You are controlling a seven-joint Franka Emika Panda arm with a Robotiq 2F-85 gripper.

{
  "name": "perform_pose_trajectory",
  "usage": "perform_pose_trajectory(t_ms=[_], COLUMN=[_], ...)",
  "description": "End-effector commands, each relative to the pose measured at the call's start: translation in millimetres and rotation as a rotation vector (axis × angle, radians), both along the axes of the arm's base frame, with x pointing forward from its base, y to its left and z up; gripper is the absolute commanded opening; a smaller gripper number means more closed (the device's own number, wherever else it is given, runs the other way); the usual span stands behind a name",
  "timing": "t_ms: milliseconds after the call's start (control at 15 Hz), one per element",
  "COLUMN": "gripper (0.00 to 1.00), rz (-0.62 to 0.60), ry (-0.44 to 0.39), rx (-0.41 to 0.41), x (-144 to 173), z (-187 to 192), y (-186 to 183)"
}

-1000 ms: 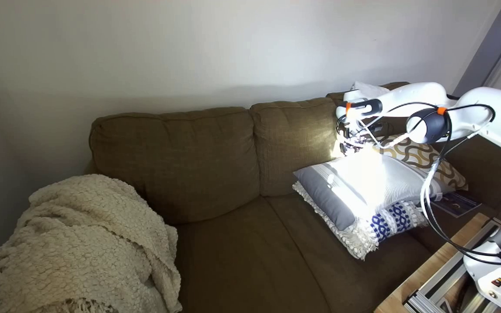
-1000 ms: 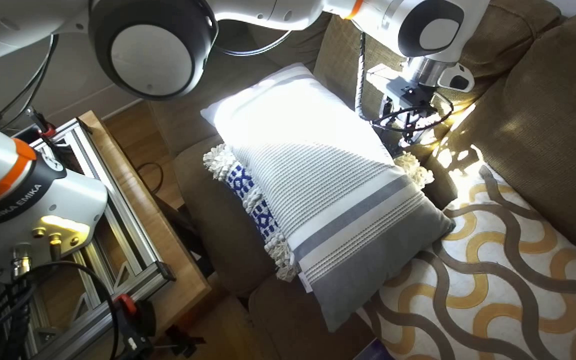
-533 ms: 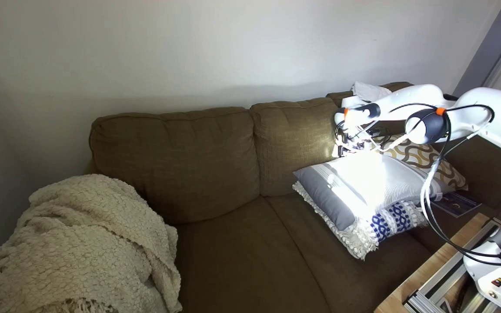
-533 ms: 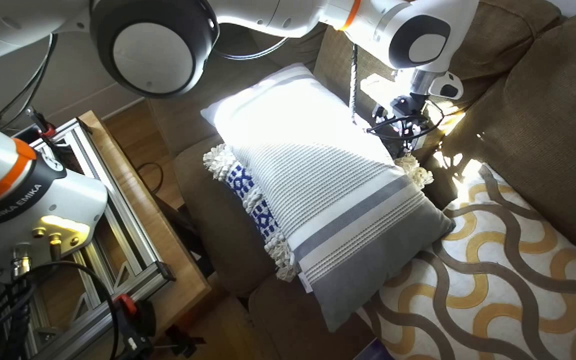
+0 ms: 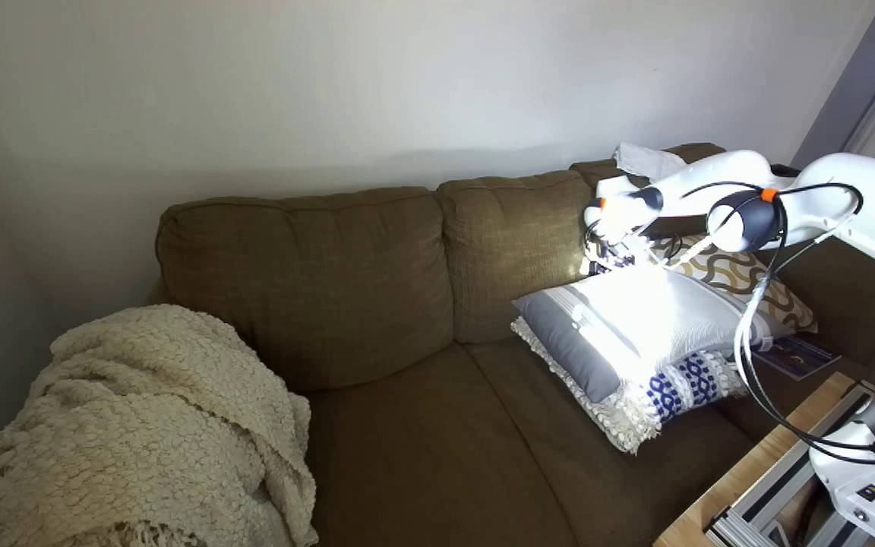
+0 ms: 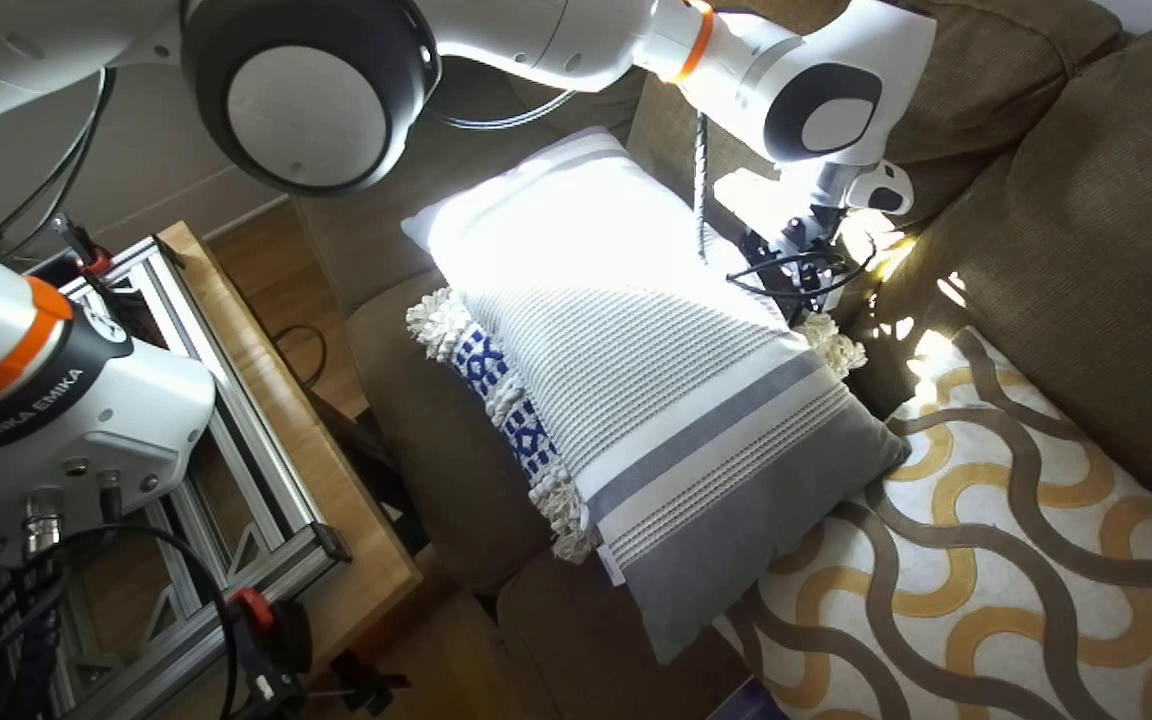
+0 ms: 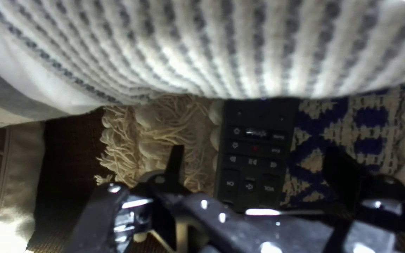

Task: Remove the remote controller from under the striped pillow and put it on top of the pillow

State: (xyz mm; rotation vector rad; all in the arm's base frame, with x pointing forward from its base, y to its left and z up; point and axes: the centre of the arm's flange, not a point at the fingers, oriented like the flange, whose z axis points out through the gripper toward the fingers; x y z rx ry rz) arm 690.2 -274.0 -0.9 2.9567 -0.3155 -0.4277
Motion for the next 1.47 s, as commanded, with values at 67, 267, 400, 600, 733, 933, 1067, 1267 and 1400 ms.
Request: perform_pose_trajectory(t_ms=[67, 267, 400, 600, 733, 933, 1067, 1267, 1400], gripper=[1.00, 1.00, 1.00, 0.91, 0.65, 0.42, 0.27, 0.26, 0.26], rz=[0.003, -0.005, -0.002, 0.000, 0.004, 0.007, 0.007, 0.007, 0.000], ry=[0.005, -0.014, -0.032, -0.053, -0.065, -0.079, -0.085, -0.084, -0.081], rx=[-0.006, 0.002, 0.006, 0.010, 0.012, 0.008, 0.009, 0.004, 0.007], x=[43.4, 39.4, 38.4, 37.0, 36.3, 35.4, 34.9, 34.1, 29.8], z=[-39.0, -44.8, -47.8, -52.0, -52.6, -48.4, -45.2, -41.7, -32.5], y=[-22.3, -25.7, -28.9, -33.3, -33.8, -32.8, -31.8, -32.7, -32.8])
